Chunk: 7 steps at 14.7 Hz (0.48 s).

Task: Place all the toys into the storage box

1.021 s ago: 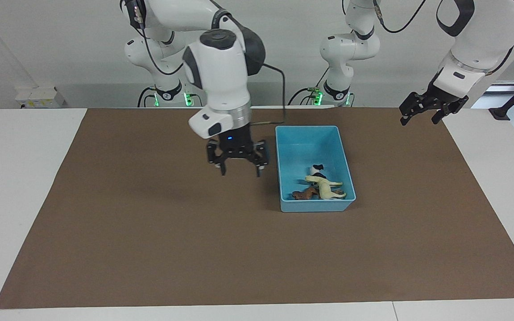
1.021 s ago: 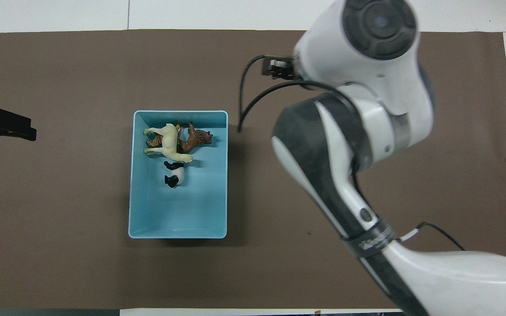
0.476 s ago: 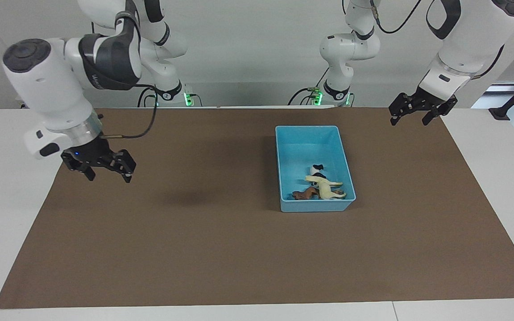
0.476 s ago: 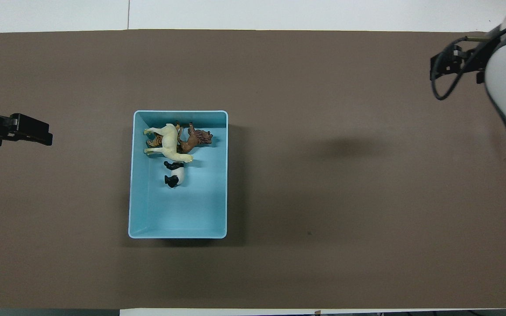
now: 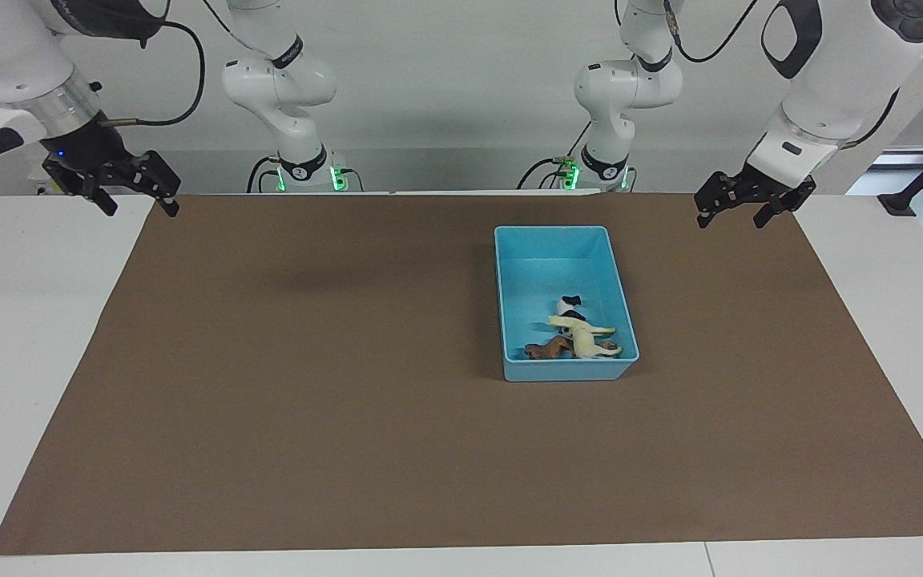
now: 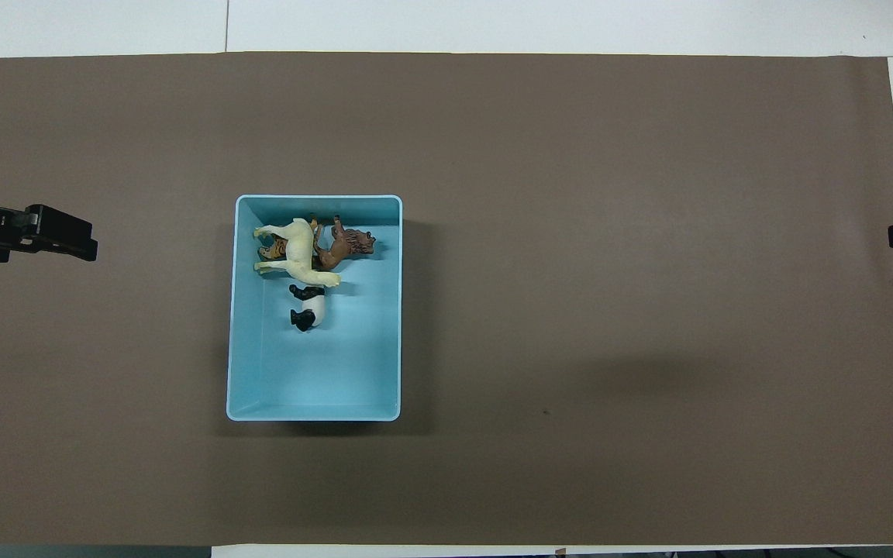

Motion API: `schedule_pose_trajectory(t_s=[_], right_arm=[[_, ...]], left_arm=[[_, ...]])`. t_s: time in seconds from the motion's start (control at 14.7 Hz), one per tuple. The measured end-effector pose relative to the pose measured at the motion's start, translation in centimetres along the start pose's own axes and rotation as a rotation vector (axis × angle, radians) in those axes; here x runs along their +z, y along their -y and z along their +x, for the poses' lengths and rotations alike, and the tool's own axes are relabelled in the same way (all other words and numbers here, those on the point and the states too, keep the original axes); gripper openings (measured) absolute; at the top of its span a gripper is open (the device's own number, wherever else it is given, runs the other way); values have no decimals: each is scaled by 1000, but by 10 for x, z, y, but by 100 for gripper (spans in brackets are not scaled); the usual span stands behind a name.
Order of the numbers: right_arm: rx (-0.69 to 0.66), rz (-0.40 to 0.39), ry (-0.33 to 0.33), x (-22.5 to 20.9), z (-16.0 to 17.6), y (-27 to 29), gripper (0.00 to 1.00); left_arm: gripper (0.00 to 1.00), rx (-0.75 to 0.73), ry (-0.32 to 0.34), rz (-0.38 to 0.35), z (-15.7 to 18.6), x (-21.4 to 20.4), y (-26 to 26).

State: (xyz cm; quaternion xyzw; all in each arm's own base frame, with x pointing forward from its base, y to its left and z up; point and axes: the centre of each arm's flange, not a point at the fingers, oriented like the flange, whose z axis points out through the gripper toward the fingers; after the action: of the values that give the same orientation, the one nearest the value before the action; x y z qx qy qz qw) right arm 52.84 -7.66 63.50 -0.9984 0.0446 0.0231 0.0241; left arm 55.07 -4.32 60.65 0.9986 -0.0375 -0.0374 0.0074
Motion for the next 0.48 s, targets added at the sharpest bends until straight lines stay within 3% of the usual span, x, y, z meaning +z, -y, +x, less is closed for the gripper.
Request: schedule_pose_trajectory(t_s=[0.48], right_arm=[[-1, -18, -13, 1, -8, 1, 100]], left_arm=[[100, -2, -8, 0, 1, 0, 1]])
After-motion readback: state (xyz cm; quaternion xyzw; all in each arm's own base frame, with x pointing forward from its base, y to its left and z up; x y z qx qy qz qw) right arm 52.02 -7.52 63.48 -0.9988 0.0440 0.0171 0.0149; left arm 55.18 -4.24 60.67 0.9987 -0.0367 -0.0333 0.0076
